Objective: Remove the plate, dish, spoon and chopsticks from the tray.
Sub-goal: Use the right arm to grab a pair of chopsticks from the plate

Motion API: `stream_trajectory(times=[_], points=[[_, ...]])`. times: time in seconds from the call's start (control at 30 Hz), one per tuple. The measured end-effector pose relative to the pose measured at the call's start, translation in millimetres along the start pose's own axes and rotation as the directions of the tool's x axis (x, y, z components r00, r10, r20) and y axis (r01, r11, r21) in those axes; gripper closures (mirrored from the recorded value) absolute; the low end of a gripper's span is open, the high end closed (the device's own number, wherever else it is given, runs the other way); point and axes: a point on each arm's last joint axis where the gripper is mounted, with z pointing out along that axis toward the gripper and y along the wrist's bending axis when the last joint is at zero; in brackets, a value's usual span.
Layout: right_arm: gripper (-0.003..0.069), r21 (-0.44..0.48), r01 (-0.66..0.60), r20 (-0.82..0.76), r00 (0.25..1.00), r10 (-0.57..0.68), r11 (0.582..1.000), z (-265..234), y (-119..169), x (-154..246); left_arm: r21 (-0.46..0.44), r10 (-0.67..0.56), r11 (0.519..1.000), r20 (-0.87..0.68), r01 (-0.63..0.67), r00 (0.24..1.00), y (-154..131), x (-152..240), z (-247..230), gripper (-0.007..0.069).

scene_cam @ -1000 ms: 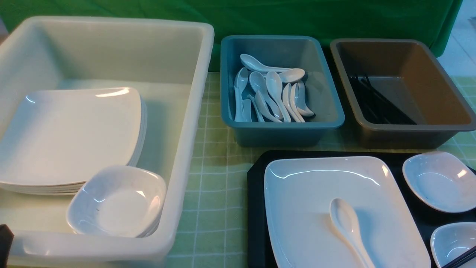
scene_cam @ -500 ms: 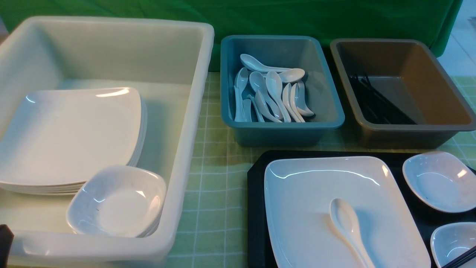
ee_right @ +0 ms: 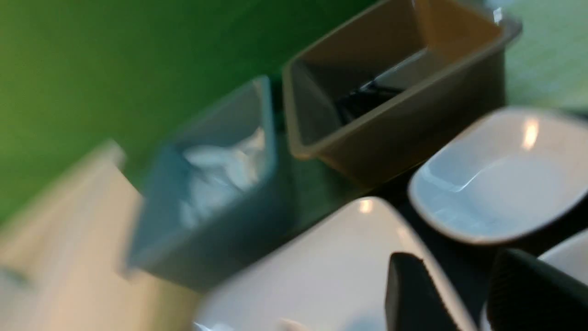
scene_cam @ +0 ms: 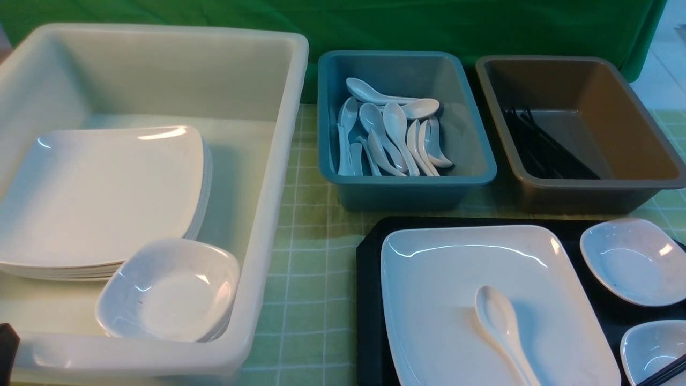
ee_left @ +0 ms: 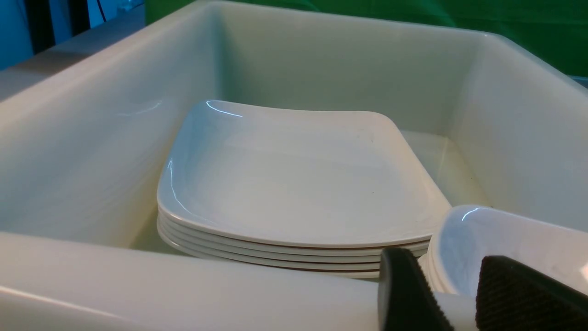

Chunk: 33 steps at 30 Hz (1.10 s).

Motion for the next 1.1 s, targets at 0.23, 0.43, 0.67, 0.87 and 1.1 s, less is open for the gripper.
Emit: stream_trajectory(times=[0.23, 0.43, 0.67, 0.87, 1.1], points=[[0.0421, -0.03, -0.231, 0.02, 0.973, 0.232, 0.972, 0, 2, -2, 0.0, 0.0, 1.0, 0.0, 0.0, 1.0, 0, 0, 0, 0.0404], [0.0576, -0.117, -0.167, 0.059, 0.983, 0.175, 0.979, -4, 20, -18, 0.0, -0.003, 1.0, 0.0, 0.003, 1.0, 0, 0, 0, 0.0404], [0.0627, 0.188, 0.245, -0.26, 0.946, -0.192, 0.951, 22, 66, -61, 0.0, -0.002, 1.0, 0.0, 0.002, 1.0, 0, 0, 0, 0.0404], [0.0547, 0.419, 0.429, -0.617, 0.781, -0.096, 0.801, 82, 45, -49, 0.0, -0.002, 1.0, 0.0, 0.002, 1.0, 0, 0, 0, 0.0404], [0.0375, 0.491, 0.493, -0.734, 0.679, 0.037, 0.718, 145, 24, -30, 0.0, -0.002, 1.0, 0.001, 0.002, 1.0, 0, 0, 0, 0.0404]])
